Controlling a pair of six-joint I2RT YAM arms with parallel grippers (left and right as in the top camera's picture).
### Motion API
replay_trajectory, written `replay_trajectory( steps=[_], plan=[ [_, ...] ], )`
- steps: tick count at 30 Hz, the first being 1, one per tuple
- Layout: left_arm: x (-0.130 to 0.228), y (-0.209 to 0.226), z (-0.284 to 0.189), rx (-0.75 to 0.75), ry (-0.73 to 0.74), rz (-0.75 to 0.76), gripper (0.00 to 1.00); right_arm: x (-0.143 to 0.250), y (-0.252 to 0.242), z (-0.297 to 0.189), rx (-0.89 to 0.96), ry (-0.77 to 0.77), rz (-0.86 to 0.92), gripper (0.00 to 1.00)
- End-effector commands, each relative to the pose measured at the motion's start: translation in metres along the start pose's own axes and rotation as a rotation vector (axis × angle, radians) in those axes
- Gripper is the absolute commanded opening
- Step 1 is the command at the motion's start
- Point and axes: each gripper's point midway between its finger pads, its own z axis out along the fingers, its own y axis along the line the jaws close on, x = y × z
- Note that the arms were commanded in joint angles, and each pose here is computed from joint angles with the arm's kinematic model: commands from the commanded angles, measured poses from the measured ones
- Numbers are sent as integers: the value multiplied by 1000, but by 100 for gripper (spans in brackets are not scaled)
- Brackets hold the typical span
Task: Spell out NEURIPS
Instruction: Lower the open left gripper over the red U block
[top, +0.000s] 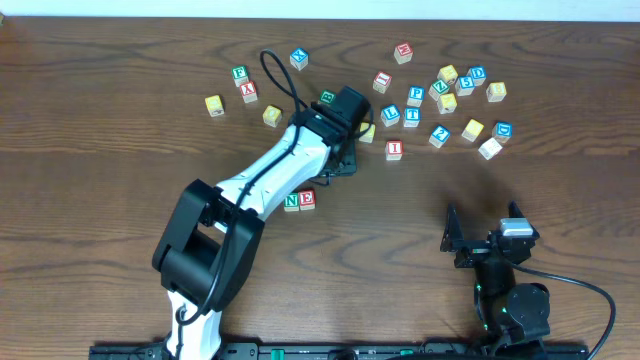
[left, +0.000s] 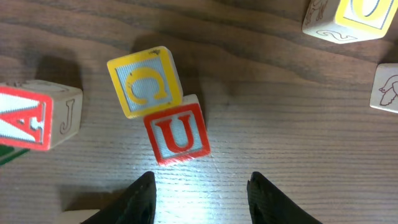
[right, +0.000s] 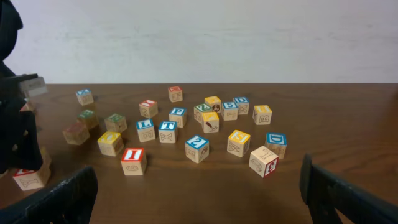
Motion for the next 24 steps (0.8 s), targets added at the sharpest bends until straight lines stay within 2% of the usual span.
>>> replay_trajectory(
  steps=[1, 9, 12, 24],
  plan=[
    [-9, 3, -1, -63, -61, -41, 47, 1, -3, 0, 12, 3, 13, 99],
    [-10, 6, 4, -79, -64, -70, 48, 1, -3, 0, 12, 3, 13, 99],
    [-9, 7, 7, -83, -58, -77, 53, 1, -3, 0, 12, 3, 12, 99],
    [-9, 5, 22, -84, -56, -84, 53, 1, -3, 0, 12, 2, 13, 99]
  ],
)
